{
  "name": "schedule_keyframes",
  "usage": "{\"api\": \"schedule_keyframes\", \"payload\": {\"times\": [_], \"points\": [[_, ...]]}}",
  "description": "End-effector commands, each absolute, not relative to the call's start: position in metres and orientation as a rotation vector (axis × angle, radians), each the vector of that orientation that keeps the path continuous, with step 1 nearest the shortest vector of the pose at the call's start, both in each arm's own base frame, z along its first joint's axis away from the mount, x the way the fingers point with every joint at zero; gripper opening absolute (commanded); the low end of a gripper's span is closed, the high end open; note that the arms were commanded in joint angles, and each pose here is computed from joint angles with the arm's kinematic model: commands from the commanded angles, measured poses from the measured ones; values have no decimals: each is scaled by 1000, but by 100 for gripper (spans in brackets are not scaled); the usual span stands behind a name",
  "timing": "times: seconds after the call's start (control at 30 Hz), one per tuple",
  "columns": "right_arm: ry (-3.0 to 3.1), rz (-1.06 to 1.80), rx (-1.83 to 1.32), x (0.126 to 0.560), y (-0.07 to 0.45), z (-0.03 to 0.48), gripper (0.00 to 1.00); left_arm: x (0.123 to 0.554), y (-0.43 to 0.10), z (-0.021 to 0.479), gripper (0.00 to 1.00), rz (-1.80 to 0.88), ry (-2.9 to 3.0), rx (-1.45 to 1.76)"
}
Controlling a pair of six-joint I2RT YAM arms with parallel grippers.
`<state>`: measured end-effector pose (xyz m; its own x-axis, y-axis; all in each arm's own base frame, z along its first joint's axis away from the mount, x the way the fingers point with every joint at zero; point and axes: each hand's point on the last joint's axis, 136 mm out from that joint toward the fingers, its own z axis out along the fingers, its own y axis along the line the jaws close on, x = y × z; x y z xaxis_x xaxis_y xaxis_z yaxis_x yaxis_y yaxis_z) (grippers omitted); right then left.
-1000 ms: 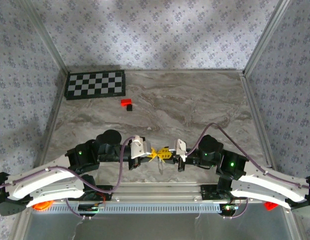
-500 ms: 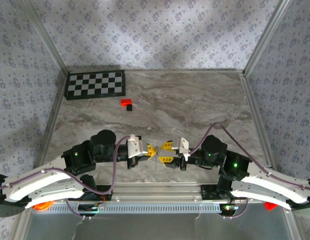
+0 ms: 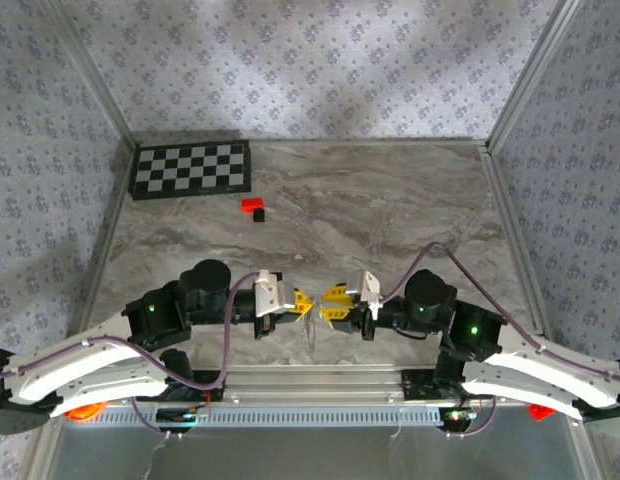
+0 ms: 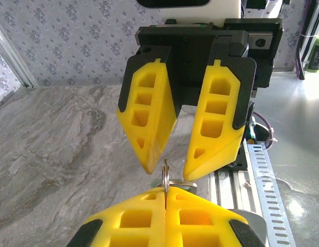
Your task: Put the keys on the keyring
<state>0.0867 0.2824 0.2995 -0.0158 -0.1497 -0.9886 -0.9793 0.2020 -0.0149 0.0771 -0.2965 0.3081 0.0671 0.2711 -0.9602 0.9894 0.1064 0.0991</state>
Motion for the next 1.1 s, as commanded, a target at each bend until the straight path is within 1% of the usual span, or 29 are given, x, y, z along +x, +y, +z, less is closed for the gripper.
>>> {"api": "schedule_keyframes", "payload": {"times": [0.0, 0.07, 0.13, 0.23, 0.37, 0.47, 0.53, 0.9, 1.0, 1.07], "points": [[1385, 1005, -1131, 87, 282, 318, 28, 71, -296, 328, 0, -958, 1313, 1331], [1389, 1003, -1131, 88, 283, 318, 27, 70, -296, 328, 0, -962, 1310, 1334], [1396, 1001, -1135, 89, 283, 316, 24, 70, -296, 328, 0, -961, 1309, 1333], [1406, 1001, -1131, 91, 283, 314, 18, 70, -296, 328, 0, -962, 1308, 1336], [1434, 991, -1131, 92, 281, 308, 7, 69, -295, 331, 0, -968, 1286, 1319], [1469, 978, -1134, 95, 280, 301, 2, 69, -294, 335, 0, -973, 1271, 1307], [1487, 972, -1137, 96, 280, 298, 0, 70, -294, 338, 0, -972, 1257, 1298], [1544, 954, -1164, 100, 286, 287, 0, 72, -296, 333, 0, -968, 1251, 1283], [1560, 947, -1176, 100, 287, 286, 4, 72, -297, 334, 0, -975, 1240, 1277], [1550, 948, -1173, 99, 285, 290, 11, 72, -297, 334, 0, -982, 1233, 1269]]}}
